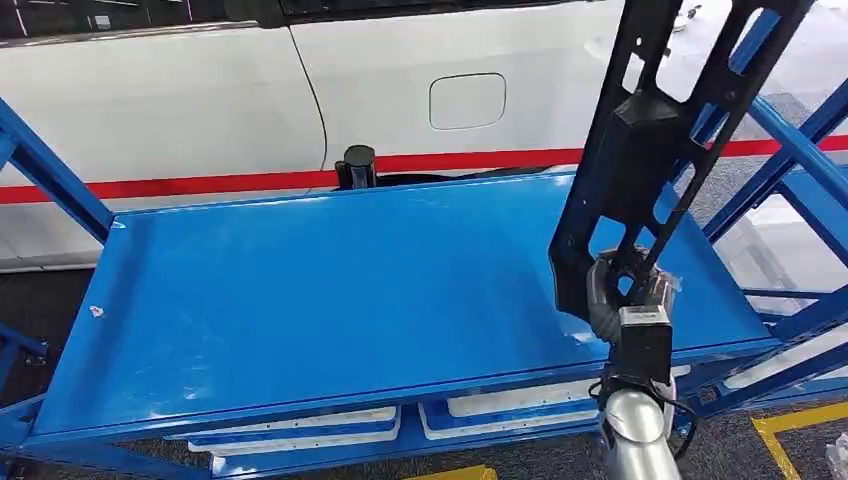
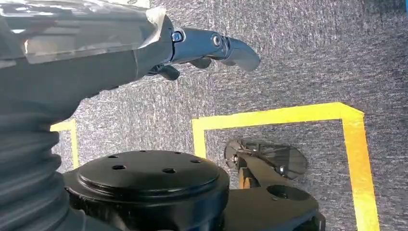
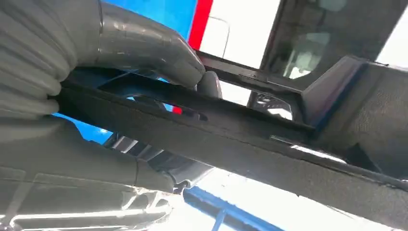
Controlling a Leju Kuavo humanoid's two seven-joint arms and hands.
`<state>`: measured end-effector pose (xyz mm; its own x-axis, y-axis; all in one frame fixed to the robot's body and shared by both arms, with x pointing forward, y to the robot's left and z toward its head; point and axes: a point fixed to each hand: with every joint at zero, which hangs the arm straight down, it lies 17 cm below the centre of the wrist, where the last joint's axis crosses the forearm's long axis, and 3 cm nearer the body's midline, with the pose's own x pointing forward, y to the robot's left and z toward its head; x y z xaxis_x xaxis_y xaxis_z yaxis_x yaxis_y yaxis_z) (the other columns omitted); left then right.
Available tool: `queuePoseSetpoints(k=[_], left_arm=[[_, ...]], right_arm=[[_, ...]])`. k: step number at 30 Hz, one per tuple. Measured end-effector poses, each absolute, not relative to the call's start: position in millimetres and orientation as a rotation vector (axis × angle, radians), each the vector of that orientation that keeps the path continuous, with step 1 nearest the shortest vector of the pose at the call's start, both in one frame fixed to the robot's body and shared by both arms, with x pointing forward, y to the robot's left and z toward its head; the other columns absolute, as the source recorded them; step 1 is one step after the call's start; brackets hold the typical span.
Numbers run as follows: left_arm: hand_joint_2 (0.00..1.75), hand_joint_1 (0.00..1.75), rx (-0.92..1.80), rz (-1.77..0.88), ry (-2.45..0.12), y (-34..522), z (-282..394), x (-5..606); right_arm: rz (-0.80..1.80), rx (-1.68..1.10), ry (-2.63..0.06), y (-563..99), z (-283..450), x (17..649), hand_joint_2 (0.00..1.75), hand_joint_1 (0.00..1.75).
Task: Take the parts from the cabinet and place them on the table.
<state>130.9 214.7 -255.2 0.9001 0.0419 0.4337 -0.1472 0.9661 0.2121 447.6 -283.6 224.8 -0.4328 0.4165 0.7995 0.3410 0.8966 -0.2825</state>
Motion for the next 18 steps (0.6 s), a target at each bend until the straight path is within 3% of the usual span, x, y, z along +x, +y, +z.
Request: queuePoseSetpoints(k=[18], left_arm=[[1.75,0.0,0.234,0.118,-0.444,214,-255,131]], right_arm=[[0.1,-0.566,-2.147,-276,242,438,1.75,1.75]])
